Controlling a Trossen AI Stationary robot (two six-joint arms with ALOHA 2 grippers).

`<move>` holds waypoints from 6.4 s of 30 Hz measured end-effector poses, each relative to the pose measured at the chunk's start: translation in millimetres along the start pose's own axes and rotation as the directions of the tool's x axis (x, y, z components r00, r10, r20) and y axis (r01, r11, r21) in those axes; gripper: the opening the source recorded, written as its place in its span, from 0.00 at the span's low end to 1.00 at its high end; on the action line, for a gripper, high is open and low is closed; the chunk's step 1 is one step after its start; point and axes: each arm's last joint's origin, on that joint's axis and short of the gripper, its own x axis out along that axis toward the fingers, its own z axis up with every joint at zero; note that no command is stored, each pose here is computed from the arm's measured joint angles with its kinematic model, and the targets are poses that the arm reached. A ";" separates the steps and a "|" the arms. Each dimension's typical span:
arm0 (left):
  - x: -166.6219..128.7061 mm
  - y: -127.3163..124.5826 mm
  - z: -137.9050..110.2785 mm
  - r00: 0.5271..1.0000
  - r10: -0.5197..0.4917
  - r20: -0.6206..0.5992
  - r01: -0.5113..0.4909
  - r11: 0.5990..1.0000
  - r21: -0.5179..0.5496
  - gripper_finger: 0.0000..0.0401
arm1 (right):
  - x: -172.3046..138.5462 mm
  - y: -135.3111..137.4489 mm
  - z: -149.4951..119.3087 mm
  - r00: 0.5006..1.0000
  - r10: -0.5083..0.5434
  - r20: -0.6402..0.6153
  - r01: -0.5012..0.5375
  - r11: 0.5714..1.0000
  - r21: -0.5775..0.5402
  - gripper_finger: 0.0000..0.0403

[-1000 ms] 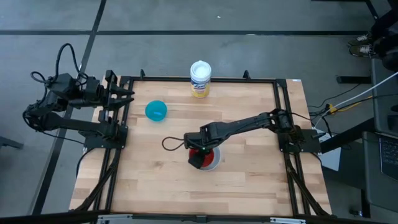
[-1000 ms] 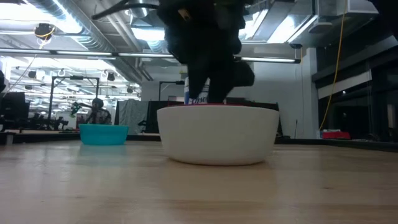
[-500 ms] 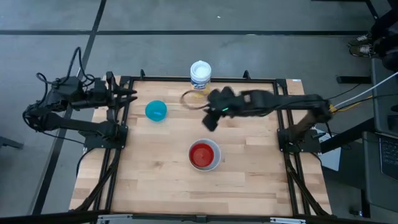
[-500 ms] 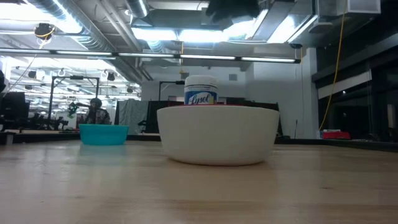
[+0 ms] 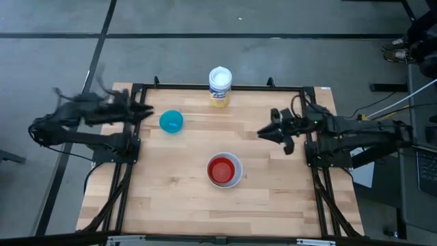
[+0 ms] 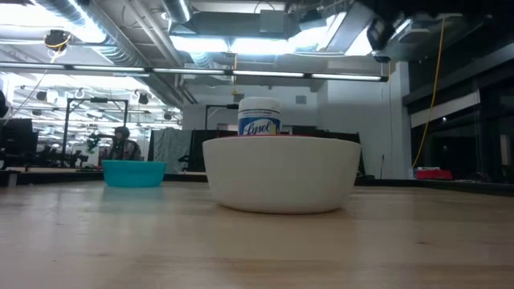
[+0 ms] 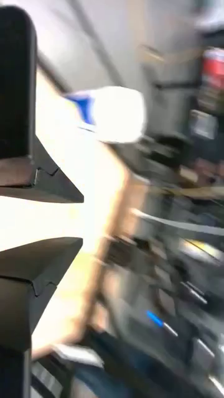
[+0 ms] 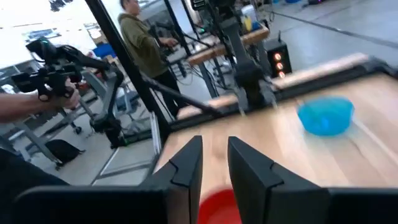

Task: Nest bowls inside each other
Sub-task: Stack the light blue bowl on the red bowl, then return to Home Position

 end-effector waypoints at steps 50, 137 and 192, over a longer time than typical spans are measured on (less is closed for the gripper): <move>178.9 64.7 -160.4 0.733 0.183 -0.655 -0.086 0.980 0.178 0.24 | -71.8 -24.2 -109.3 0.971 0.120 0.209 -0.059 0.959 -0.278 0.31; 266.6 -182.7 -185.6 0.840 -0.186 -0.510 0.293 0.946 0.138 0.01 | -74.7 -20.1 -100.4 0.942 0.143 0.303 -0.106 0.985 -0.136 0.27; 99.1 30.5 -166.8 0.965 -0.183 0.188 0.140 0.965 0.220 0.08 | -85.9 -29.8 -103.3 0.994 -0.036 0.100 0.060 0.965 -0.255 0.30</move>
